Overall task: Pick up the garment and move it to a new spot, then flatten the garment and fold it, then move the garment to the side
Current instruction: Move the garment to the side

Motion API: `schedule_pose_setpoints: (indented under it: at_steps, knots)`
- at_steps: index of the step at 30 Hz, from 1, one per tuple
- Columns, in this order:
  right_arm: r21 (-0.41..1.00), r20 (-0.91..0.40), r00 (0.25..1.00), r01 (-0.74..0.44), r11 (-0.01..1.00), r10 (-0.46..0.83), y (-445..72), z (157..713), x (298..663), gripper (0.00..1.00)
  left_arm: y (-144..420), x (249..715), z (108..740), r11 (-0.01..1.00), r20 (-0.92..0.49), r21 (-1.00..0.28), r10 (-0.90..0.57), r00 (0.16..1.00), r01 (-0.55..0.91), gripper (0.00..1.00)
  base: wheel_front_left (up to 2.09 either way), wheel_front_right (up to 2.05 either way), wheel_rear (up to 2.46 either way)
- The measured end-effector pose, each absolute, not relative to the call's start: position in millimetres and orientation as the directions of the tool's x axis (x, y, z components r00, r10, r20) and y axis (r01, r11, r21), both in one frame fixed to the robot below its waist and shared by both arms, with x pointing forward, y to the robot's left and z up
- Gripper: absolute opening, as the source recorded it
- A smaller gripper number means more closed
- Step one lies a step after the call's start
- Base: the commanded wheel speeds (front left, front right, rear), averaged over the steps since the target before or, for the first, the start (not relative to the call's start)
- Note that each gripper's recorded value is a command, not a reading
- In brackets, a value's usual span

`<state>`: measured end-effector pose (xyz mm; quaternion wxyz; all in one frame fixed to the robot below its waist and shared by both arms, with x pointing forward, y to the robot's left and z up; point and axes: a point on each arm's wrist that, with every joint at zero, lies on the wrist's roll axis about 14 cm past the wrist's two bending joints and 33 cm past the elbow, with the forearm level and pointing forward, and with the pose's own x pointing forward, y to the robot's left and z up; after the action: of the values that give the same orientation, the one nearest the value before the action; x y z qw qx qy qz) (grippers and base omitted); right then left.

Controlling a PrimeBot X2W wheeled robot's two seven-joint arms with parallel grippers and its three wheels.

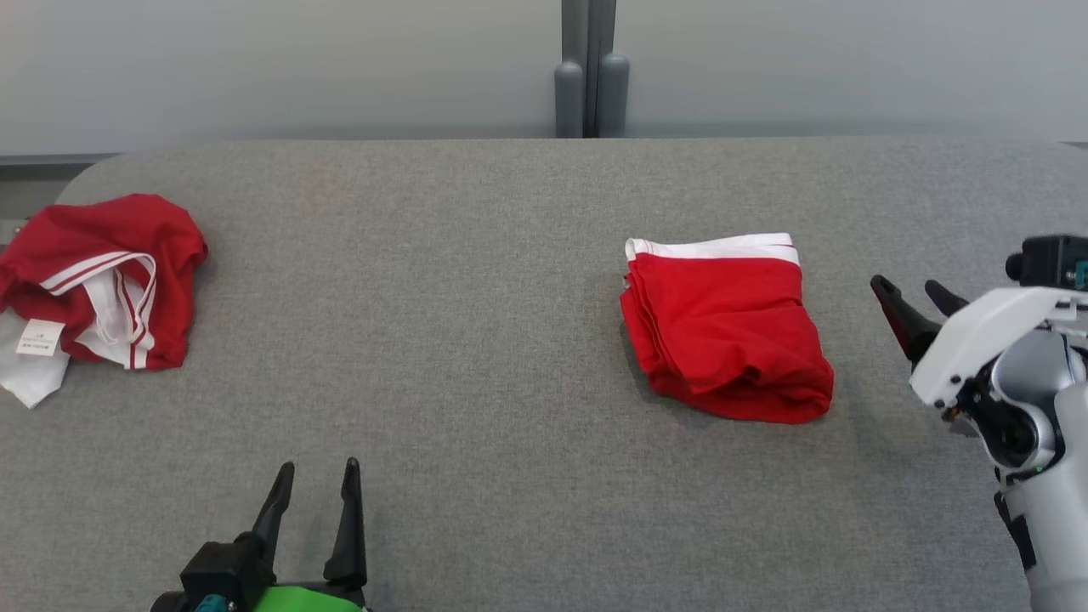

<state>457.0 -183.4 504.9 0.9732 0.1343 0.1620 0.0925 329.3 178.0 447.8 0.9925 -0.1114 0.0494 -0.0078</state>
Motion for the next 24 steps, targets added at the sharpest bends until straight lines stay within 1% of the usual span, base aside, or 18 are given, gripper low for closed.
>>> schedule_pose_setpoints:
  at_steps: [3, 7, 11, 18, 24]
  knots:
    - [0.322, -0.380, 0.889, -0.133, 0.937, 0.257, -173, 497, 476, 1.00, 172, 338, 447, 0.973, -0.099, -0.229, -0.042, 0.994, 0.019, 1.00, 0.00, 0.00, 0.00]
    - [0.372, -0.515, 0.796, -0.127, 0.919, 0.318, -147, 461, 480, 1.00, 171, 339, 439, 0.971, -0.127, -0.237, -0.038, 0.991, 0.007, 1.00, 0.00, 0.00, 0.00]
    - [0.401, -0.564, 0.750, -0.118, 0.908, 0.346, -133, 445, 489, 1.00, 176, 341, 439, 0.972, -0.128, -0.236, -0.016, 0.992, -0.015, 1.00, 0.00, 0.00, 0.00]
    - [0.408, -0.644, 0.667, -0.114, 0.906, 0.374, -115, 416, 490, 1.00, 189, 339, 438, 0.973, -0.136, -0.224, 0.028, 0.990, -0.058, 1.00, 0.00, 0.00, 0.00]
    - [0.413, -0.668, 0.645, -0.093, 0.906, 0.371, -117, 407, 484, 1.00, 186, 339, 440, 0.973, -0.131, -0.225, 0.017, 0.991, -0.047, 1.00, 0.00, 0.00, 0.00]
